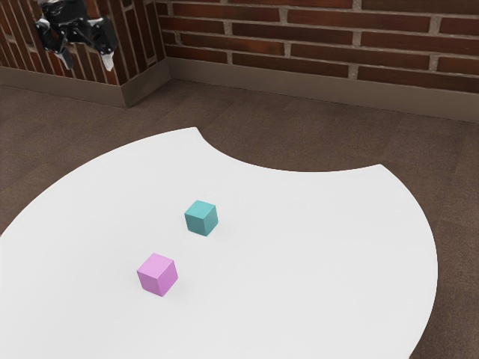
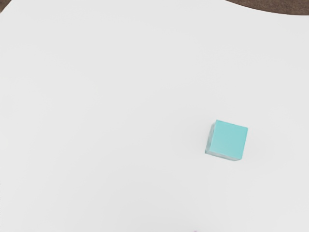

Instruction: Pick up the blue block with one arm, and put the blue block on the pink block with one arm

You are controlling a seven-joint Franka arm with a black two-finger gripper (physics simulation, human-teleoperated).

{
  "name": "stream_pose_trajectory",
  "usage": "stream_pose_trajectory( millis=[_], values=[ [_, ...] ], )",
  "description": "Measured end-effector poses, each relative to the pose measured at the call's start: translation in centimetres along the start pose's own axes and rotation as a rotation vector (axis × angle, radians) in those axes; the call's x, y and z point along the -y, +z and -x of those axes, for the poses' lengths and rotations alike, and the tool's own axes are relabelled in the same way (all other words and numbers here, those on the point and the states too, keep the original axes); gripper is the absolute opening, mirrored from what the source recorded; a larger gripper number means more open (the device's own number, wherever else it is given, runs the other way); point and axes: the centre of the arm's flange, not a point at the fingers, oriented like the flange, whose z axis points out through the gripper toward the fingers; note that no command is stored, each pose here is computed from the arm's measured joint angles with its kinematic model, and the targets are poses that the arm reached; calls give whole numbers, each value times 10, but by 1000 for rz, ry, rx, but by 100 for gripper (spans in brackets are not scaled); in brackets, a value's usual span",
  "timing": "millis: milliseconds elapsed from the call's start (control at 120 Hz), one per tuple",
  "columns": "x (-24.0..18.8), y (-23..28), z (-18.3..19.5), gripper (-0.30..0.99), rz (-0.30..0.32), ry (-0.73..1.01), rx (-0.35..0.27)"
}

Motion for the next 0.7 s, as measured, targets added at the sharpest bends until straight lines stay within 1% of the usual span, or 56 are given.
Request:
stream_pose_trajectory(
  millis=[25, 92, 133, 183, 250, 317, 367, 475, 525, 650, 700],
  values=[
    [-14, 13, -6, 67, -5, 16, 3],
    [-72, 36, -10, 67, 3, 102, 5],
    [-88, 46, -13, 67, 21, 132, 4],
    [-85, 54, -18, 67, 38, 134, 2],
    [-82, 64, -22, 67, 45, 132, 0],
    [-81, 113, -16, 67, 41, 130, 60],
    [-73, 152, -10, 67, 45, 111, 106],
    [-58, 221, -18, 67, 49, 69, 146],
    [-60, 248, -23, 67, 49, 66, 151],
    [-68, 285, -30, 67, 45, 74, 138],
    [-71, 307, -31, 67, 41, 78, 146]
  ],
)
